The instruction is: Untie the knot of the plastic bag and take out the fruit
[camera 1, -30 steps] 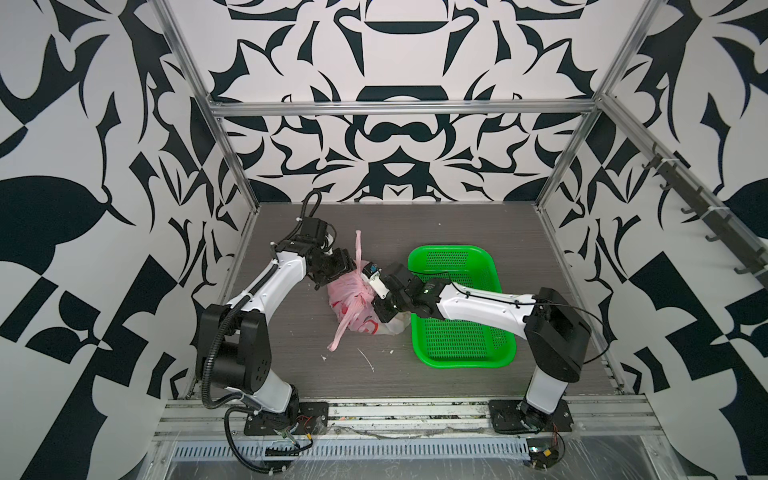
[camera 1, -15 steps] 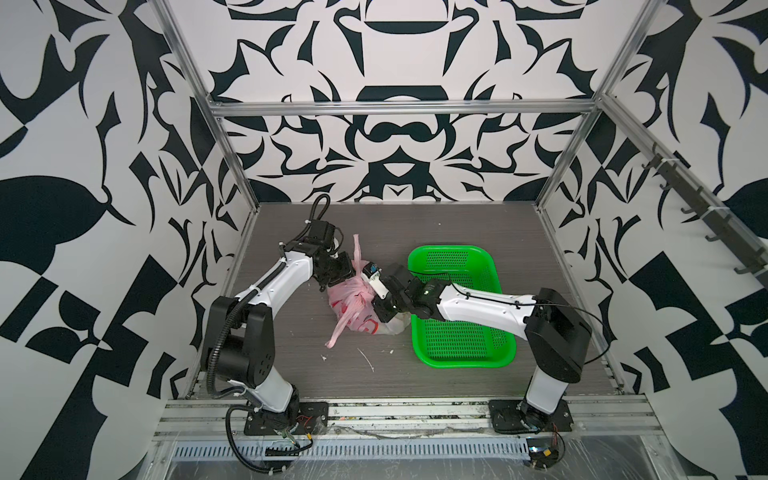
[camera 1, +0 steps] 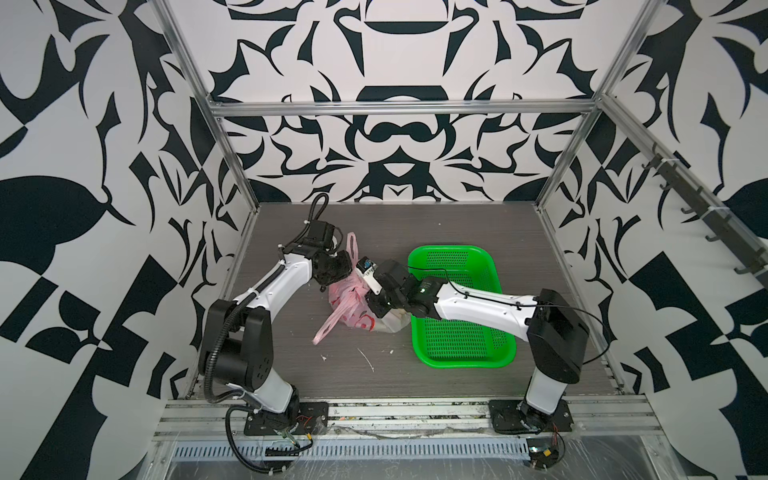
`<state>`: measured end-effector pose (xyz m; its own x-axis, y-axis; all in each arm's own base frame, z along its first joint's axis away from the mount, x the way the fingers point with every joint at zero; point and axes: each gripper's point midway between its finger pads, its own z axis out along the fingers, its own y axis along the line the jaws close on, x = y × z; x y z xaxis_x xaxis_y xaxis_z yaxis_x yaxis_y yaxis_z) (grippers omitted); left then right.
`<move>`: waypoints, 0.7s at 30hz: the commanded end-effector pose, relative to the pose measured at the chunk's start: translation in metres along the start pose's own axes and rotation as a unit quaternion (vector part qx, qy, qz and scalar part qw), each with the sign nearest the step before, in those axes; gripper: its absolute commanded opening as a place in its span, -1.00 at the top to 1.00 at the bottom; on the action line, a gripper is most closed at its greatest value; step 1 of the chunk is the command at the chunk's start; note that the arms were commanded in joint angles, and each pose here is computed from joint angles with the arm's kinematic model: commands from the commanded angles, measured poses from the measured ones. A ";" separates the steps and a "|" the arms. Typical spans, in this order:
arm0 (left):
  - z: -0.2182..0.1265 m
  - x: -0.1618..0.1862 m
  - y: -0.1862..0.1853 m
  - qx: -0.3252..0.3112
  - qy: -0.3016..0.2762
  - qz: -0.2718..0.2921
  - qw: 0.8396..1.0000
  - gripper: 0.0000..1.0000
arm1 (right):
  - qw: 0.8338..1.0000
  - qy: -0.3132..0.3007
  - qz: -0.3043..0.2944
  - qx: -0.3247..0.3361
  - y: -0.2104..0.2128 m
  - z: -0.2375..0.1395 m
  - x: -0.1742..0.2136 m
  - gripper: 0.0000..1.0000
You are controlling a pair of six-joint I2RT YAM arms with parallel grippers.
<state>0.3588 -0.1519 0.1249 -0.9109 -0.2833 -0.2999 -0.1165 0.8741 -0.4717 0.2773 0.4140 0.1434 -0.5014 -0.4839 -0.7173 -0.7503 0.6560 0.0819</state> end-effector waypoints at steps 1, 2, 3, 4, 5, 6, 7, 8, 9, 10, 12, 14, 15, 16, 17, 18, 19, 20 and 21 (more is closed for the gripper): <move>-0.014 -0.004 -0.006 0.012 -0.030 -0.004 0.999 1.00 | 0.999 -0.033 -0.016 0.023 0.000 -0.011 -0.028 0.42; -0.016 -0.004 -0.006 0.014 -0.034 -0.006 0.999 1.00 | 0.999 -0.033 -0.018 0.026 0.000 -0.011 -0.028 0.39; -0.017 -0.003 -0.005 0.016 -0.038 -0.008 0.999 1.00 | 0.999 -0.033 -0.020 0.029 0.000 -0.012 -0.029 0.35; -0.019 -0.003 -0.005 0.018 -0.041 -0.010 0.999 1.00 | 0.999 -0.033 -0.023 0.031 0.000 -0.012 -0.029 0.29; -0.020 -0.003 -0.006 0.021 -0.045 -0.012 0.999 1.00 | 0.999 -0.033 -0.025 0.032 0.001 -0.012 -0.029 0.24; -0.021 -0.002 -0.006 0.021 -0.046 -0.014 0.999 1.00 | 0.998 -0.032 -0.028 0.034 0.002 -0.012 -0.030 0.22; -0.022 -0.002 -0.006 0.022 -0.048 -0.015 0.998 1.00 | 0.998 -0.033 -0.032 0.036 0.003 -0.013 -0.032 0.21; -0.023 -0.001 -0.005 0.023 -0.050 -0.018 0.998 1.00 | 0.998 -0.032 -0.037 0.038 0.005 -0.013 -0.032 0.19; -0.024 -0.001 -0.005 0.024 -0.053 -0.019 0.998 1.00 | 0.998 -0.031 -0.041 0.041 0.006 -0.013 -0.033 0.18; -0.024 -0.001 -0.005 0.025 -0.056 -0.021 0.998 1.00 | 0.998 -0.032 -0.045 0.043 0.008 -0.013 -0.034 0.18; -0.025 -0.001 -0.005 0.028 -0.059 -0.024 0.998 1.00 | 0.997 -0.029 -0.047 0.045 0.009 -0.010 -0.034 0.17; -0.025 -0.001 -0.005 0.030 -0.061 -0.027 0.997 1.00 | 0.997 -0.024 -0.049 0.045 0.010 -0.005 -0.033 0.18; -0.025 -0.001 -0.005 0.031 -0.061 -0.029 0.997 1.00 | 0.998 -0.021 -0.048 0.045 0.011 -0.002 -0.032 0.20; -0.025 0.000 -0.005 0.032 -0.062 -0.030 0.997 1.00 | 0.998 -0.019 -0.049 0.046 0.011 0.002 -0.031 0.22; -0.025 0.000 -0.005 0.033 -0.062 -0.031 0.997 1.00 | 0.998 -0.018 -0.049 0.046 0.010 0.004 -0.031 0.24; -0.025 0.000 -0.005 0.033 -0.063 -0.032 0.997 1.00 | 0.998 -0.015 -0.049 0.047 0.011 0.008 -0.030 0.28; -0.024 0.000 -0.004 0.033 -0.063 -0.033 0.997 1.00 | 0.997 -0.015 -0.049 0.065 0.005 0.010 -0.030 0.32; -0.024 0.000 -0.003 0.032 -0.064 -0.034 0.997 1.00 | 0.997 -0.015 -0.047 0.067 0.004 0.012 -0.030 0.40; -0.023 0.000 -0.002 0.031 -0.065 -0.035 0.997 1.00 | 0.997 -0.015 -0.047 0.068 0.004 0.014 -0.030 0.49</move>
<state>0.3505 -0.1442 0.1392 -0.8559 -0.3775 -0.3534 -0.1544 0.8388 -0.5220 0.2867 0.4360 0.1397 -0.4280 -0.5536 -0.7144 -0.7503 0.6583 -0.0605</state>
